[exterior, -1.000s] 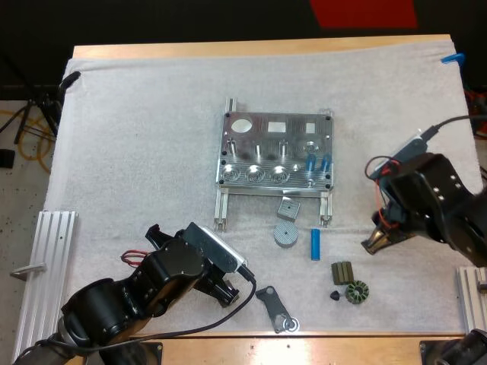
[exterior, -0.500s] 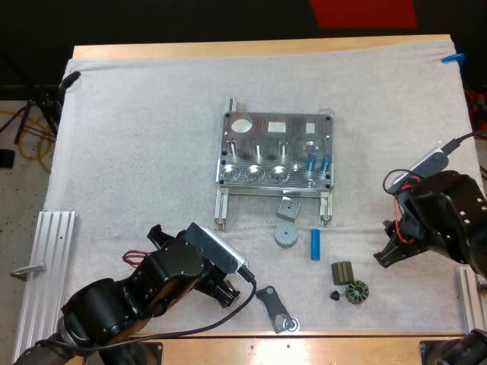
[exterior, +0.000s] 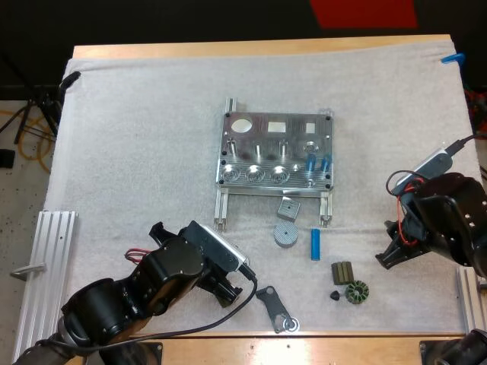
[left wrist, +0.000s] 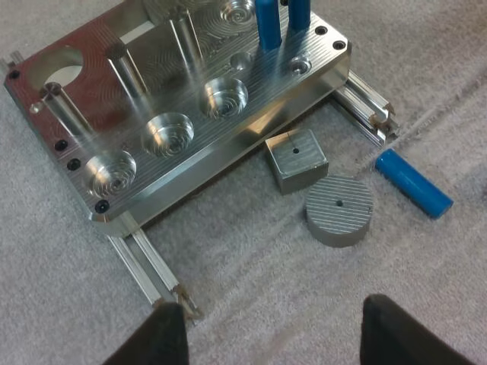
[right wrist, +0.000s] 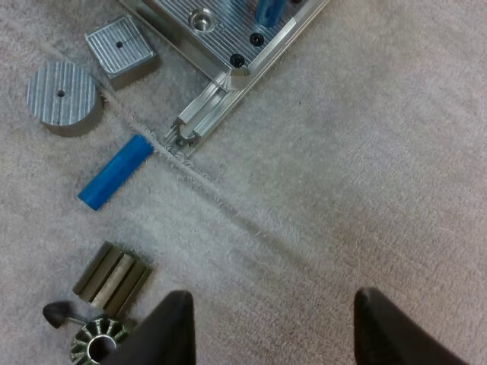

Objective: Load cells from right to left

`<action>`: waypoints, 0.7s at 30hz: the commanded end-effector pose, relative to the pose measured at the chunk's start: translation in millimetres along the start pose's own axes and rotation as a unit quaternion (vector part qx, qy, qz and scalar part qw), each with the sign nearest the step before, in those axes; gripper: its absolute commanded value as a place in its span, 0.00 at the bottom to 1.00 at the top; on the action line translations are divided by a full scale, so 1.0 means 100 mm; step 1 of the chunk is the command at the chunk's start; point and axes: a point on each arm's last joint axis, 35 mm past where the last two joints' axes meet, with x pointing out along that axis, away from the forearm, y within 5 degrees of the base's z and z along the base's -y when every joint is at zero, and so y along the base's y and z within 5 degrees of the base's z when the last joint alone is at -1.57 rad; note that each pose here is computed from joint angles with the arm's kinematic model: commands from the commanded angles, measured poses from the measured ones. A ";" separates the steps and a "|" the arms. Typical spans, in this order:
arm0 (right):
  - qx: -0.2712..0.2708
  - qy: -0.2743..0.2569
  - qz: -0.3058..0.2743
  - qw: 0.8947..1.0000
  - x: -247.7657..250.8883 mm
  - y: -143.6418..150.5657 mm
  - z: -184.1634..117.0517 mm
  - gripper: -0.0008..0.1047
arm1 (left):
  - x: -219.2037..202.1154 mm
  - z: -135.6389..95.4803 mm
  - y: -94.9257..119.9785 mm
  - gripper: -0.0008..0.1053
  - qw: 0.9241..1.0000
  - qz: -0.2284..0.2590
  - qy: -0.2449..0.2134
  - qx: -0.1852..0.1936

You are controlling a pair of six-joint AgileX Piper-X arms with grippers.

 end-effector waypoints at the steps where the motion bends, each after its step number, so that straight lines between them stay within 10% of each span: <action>1: 0.005 -0.008 -0.002 1.000 -0.02 -0.01 -0.01 0.45 | -0.02 0.02 0.00 0.48 1.000 -0.003 -0.009 -0.002; 21: 0.005 -0.010 0.007 1.000 -0.02 0.00 -0.01 0.45 | -0.02 0.02 0.00 0.48 1.000 -0.003 -0.009 -0.002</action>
